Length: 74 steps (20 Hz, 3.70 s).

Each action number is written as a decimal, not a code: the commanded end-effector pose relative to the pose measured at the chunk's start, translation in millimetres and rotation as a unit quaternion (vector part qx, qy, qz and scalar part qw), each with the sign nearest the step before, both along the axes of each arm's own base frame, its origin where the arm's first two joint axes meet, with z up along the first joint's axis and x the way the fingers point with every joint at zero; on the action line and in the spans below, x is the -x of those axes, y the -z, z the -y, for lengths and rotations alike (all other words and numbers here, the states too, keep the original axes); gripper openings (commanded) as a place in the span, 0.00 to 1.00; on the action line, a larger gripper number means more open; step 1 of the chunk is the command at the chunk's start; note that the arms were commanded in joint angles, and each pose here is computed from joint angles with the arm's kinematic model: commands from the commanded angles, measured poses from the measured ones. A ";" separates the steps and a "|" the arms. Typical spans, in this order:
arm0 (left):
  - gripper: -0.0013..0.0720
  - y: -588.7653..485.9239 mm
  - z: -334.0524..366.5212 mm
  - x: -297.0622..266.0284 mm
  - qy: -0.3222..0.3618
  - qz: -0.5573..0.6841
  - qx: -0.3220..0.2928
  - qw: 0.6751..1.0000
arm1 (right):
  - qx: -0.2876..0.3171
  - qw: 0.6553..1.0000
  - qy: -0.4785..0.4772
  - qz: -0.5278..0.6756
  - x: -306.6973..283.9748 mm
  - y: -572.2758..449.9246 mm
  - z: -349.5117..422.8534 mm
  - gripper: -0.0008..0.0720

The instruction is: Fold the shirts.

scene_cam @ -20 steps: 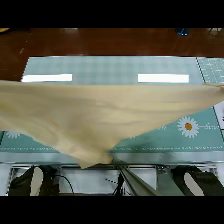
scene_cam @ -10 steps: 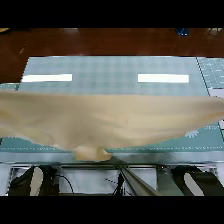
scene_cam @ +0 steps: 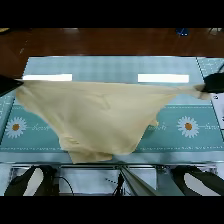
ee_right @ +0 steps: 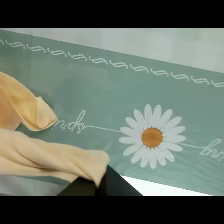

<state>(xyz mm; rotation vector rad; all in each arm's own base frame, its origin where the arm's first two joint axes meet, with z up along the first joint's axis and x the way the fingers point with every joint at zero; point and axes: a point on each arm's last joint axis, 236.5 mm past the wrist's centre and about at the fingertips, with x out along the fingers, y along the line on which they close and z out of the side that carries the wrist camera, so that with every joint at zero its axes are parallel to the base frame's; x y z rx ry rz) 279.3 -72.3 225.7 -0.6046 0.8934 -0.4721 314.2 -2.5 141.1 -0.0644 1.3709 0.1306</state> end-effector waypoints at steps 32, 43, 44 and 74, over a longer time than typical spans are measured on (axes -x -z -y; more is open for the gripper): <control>0.61 218.6 -59.3 -6.3 0.011 -0.301 -0.038 0.953 | -0.031 0.995 0.089 0.014 -75.5 104.3 71.2 0.68; 0.83 312.4 -10.5 111.6 0.048 -0.422 0.009 0.905 | -0.246 0.962 0.117 0.005 -46.5 145.8 30.8 0.68; 0.83 315.8 -11.5 115.1 0.049 -0.425 0.004 0.904 | -0.249 0.961 0.118 0.008 -48.4 144.7 29.9 0.68; 0.05 343.3 23.9 107.9 0.052 -0.423 0.020 0.905 | -0.285 0.958 0.003 0.010 -31.3 207.4 -83.1 0.83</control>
